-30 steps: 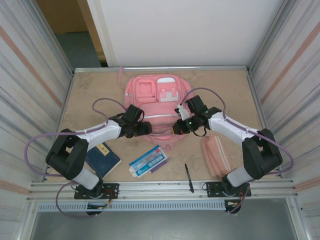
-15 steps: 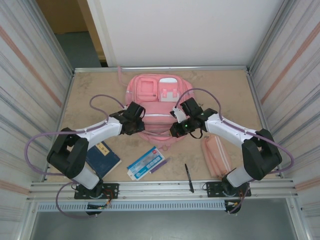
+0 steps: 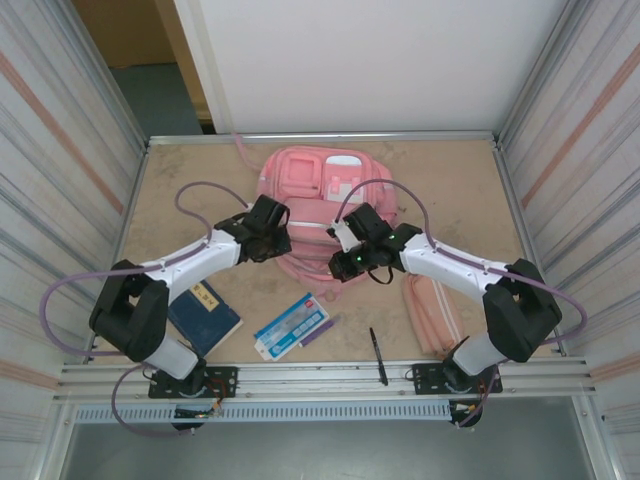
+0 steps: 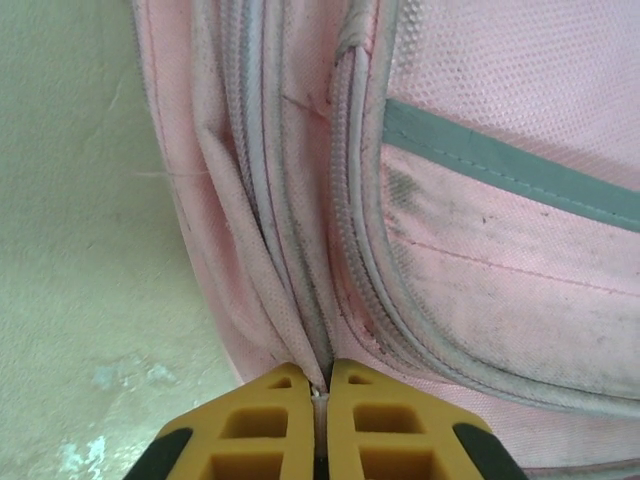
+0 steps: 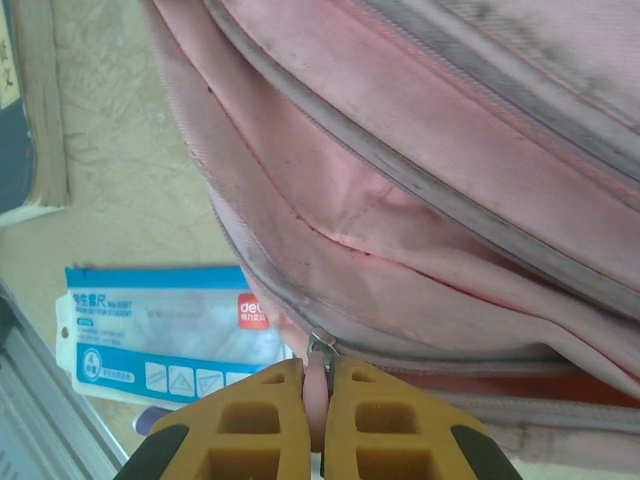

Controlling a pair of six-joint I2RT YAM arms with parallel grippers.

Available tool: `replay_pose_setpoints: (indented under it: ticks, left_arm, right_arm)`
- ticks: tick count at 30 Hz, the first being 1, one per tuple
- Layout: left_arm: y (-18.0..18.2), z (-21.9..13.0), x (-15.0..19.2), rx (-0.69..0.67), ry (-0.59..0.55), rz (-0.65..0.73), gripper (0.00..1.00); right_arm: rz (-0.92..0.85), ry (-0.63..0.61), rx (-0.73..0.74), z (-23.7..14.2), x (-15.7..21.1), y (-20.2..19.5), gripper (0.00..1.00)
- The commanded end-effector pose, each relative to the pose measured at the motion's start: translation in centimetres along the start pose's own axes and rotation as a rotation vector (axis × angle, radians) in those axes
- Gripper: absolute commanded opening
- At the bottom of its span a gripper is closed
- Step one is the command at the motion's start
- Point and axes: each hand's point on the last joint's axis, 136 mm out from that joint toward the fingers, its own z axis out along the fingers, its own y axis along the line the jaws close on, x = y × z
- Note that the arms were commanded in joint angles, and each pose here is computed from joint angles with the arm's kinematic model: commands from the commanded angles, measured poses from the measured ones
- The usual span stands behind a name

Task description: Pack the student bag

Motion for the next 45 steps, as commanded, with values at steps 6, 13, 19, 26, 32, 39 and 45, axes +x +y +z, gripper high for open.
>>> replay_pose_setpoints:
  ticks: [6, 13, 19, 26, 32, 39, 45]
  left_arm:
    - [-3.5, -0.7, -2.6, 0.104, -0.045, -0.03, 0.0]
    - [-1.8, -0.4, -1.8, 0.083, -0.043, -0.065, 0.0]
    - [-1.1, -0.2, -1.6, 0.097, -0.029, -0.11, 0.0]
    - [-1.9, -0.1, -1.5, 0.143, -0.039, -0.201, 0.0]
    - [-1.2, 0.3, -1.5, 0.136, -0.042, -0.23, 0.0]
    - [-1.8, 0.9, -1.0, 0.171, -0.006, -0.224, 0.0]
    - [-1.6, 0.1, -1.3, 0.164, 0.003, -0.163, 0.0]
  right_arm:
    - [0.031, -0.158, 0.043, -0.7, -4.3, 2.7, 0.0]
    - [0.016, -0.206, 0.107, -0.4, -5.9, 3.0, 0.0]
    - [-0.016, -0.22, 0.114, 0.9, -6.4, 4.8, 0.0]
    - [-0.004, -0.299, 0.139, 1.9, -7.0, 7.0, 0.02]
    - [0.004, -0.291, 0.116, 2.3, -6.2, 7.6, 0.05]
    - [0.005, -0.231, -0.011, 4.5, -4.5, 9.3, 0.12]
    - [-0.084, -0.189, -0.092, 3.4, -3.4, 8.8, 0.24]
